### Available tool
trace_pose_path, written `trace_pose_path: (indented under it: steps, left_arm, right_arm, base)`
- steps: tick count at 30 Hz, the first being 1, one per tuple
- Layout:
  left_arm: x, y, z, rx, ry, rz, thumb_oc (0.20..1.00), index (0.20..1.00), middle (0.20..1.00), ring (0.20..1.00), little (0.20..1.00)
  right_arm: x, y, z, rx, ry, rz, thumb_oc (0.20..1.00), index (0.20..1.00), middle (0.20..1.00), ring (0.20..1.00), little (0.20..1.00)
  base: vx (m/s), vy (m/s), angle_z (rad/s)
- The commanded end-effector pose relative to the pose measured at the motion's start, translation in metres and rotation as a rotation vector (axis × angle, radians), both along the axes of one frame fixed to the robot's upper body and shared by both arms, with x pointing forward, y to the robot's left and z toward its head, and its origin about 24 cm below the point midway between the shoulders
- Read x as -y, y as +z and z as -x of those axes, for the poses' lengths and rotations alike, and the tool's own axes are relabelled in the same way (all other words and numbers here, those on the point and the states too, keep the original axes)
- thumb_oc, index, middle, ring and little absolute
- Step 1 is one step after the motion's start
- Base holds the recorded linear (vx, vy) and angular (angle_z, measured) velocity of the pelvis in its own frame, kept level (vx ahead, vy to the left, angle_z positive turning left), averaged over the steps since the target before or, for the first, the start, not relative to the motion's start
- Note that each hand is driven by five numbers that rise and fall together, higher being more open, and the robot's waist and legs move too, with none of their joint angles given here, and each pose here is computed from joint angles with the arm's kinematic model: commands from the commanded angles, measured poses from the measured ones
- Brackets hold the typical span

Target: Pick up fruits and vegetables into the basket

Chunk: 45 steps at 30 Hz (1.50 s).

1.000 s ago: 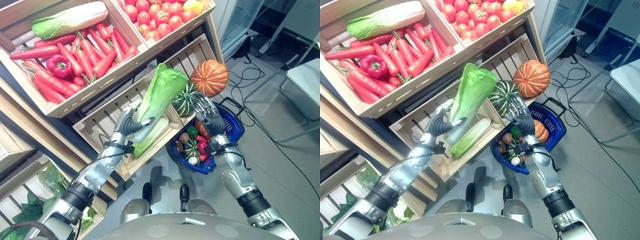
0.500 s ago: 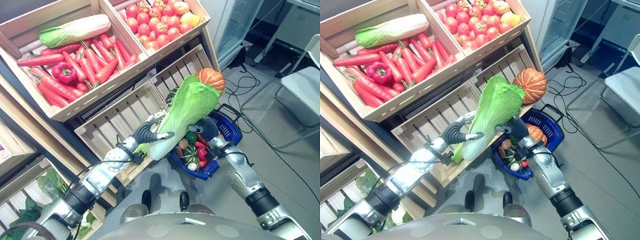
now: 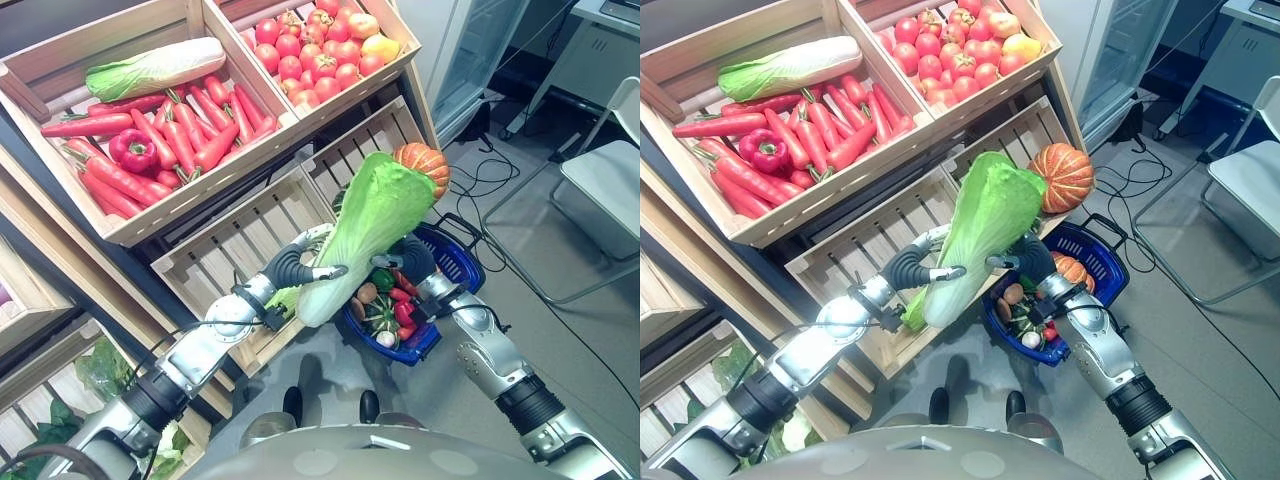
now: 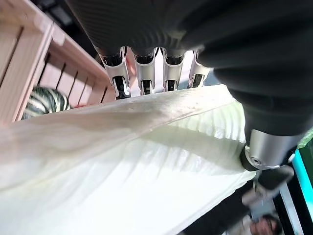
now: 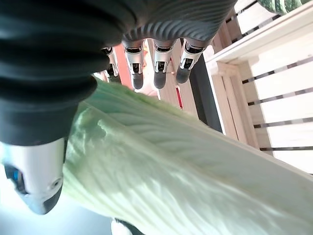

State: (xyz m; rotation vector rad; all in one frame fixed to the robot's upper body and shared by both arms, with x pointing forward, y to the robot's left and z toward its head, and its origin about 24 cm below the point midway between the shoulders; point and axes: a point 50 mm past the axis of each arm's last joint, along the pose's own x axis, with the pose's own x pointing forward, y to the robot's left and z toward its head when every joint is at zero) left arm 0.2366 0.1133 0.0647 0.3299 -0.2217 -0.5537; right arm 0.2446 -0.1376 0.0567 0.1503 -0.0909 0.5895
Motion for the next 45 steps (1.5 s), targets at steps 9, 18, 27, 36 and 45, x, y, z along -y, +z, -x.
trace_pose_path:
  steps: [9, 18, 27, 36, 45]
  left_arm:
    - [-0.021, 0.028, 0.0, 0.2, 0.16, 0.11, 0.2, 0.2, 0.2, 0.2, 0.2]
    - [-0.007, 0.025, -0.002, 0.189, 0.063, 0.006, 0.2, 0.2, 0.2, 0.2, 0.2]
    - [-0.002, 0.022, 0.0, 0.187, -0.023, -0.063, 0.2, 0.2, 0.2, 0.2, 0.2]
    - [0.01, 0.02, 0.005, 0.183, -0.127, -0.103, 0.2, 0.2, 0.2, 0.2, 0.2]
    - [0.01, 0.02, 0.004, 0.253, -0.131, -0.244, 0.2, 0.2, 0.2, 0.2, 0.2]
  right_arm:
    - [-0.001, 0.019, 0.004, 0.11, -0.083, -0.103, 1.0, 1.0, 1.0, 1.0, 1.0]
    - [-0.013, 0.031, 0.005, 0.135, 0.001, -0.184, 1.0, 1.0, 1.0, 1.0, 1.0]
    - [-0.019, 0.046, 0.008, 0.176, 0.076, -0.254, 1.0, 1.0, 1.0, 1.0, 1.0]
    - [-0.03, 0.049, 0.011, 0.166, 0.164, -0.284, 1.0, 1.0, 1.0, 1.0, 1.0]
    - [-0.035, 0.043, 0.013, 0.125, 0.183, -0.23, 1.0, 1.0, 1.0, 1.0, 1.0]
  base:
    - [0.0, 0.0, 0.0]
    - [0.0, 0.0, 0.0]
    - [0.0, 0.0, 0.0]
    - [0.0, 0.0, 0.0]
    - [0.0, 0.0, 0.0]
